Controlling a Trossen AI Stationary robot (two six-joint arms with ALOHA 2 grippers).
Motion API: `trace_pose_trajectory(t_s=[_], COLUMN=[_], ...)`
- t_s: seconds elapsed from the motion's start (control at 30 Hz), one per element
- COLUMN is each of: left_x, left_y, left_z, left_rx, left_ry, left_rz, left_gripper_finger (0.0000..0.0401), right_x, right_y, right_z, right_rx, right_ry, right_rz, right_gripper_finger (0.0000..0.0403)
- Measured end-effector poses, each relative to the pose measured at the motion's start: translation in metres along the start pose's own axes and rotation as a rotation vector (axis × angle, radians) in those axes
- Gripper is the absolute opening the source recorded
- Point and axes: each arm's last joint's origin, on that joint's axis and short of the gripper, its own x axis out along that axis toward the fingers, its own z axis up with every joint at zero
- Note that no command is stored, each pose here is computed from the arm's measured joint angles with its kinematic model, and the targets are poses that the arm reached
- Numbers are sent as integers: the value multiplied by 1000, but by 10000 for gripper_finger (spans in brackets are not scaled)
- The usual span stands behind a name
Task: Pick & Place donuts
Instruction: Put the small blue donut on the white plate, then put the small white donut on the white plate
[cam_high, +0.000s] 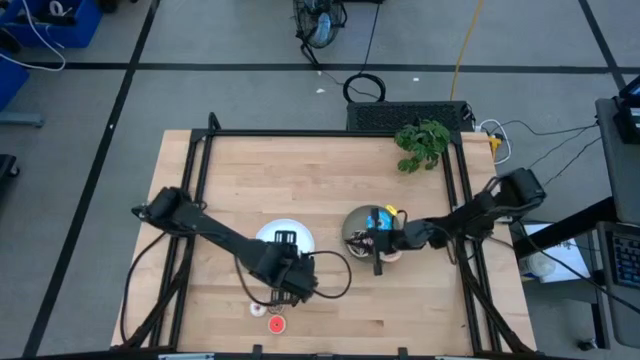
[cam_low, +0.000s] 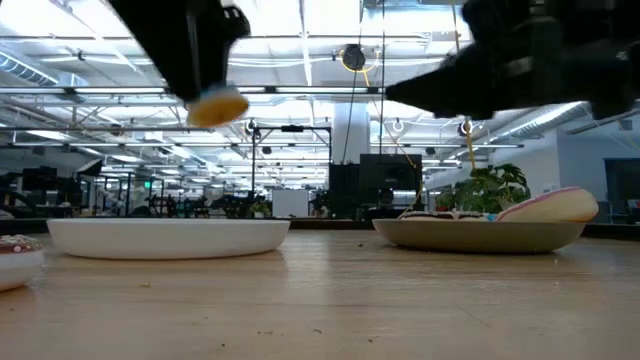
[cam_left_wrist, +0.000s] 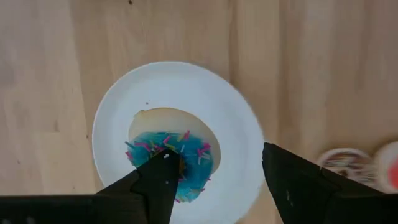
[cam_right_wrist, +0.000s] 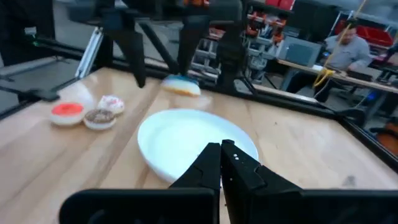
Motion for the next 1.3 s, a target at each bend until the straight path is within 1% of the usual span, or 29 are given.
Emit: trace_pose_trajectory(t_s=[0.07,0.13,0.23,0.3,0.4,0.53,0.63,0.77,0.9,1.03,1.13,1.17,1.23,1.3], left_x=[-11,-16,-15,-12,-3,17,34,42,56,58,62,63,62,60], left_y=[1,2,6,7,10,16,15,14,19,21,24,24,24,21], left_z=[-3,-4,-4,-3,-2,-5,-7,-6,-9,-8,-9,-9,-9,-8], left_rx=[-23,-45,-67,-63,-62,-82,-83,-70,-72,-75,-70,-68,-65,-59], left_ry=[-34,-50,-39,-43,-50,-12,-26,-64,-12,-26,-18,-20,-24,-30], left_rz=[-11,2,10,14,19,18,9,-18,-2,-16,-8,-4,0,-4], left_gripper_finger=[228,229,229,229,229,230,230,230,230,230,230,230,230,230], right_x=[11,26,47,60,76,92,98,111,124,134,133,132,127,121], right_y=[0,2,1,-1,-5,-4,-1,-2,-4,-3,-2,-3,-5,-7], right_z=[3,4,3,1,-5,-9,-10,-13,-18,-26,-30,-29,-26,-19], right_rx=[7,-8,-33,-46,-41,-34,-49,-39,-38,-40,-52,-61,-87,-96], right_ry=[-13,-8,-6,-2,0,7,24,37,53,93,117,123,144,142], right_rz=[32,62,48,33,56,70,78,74,70,107,113,97,71,74], right_gripper_finger=[0,0,0,0,0,0,0,0,0,0,0,0,0,0])
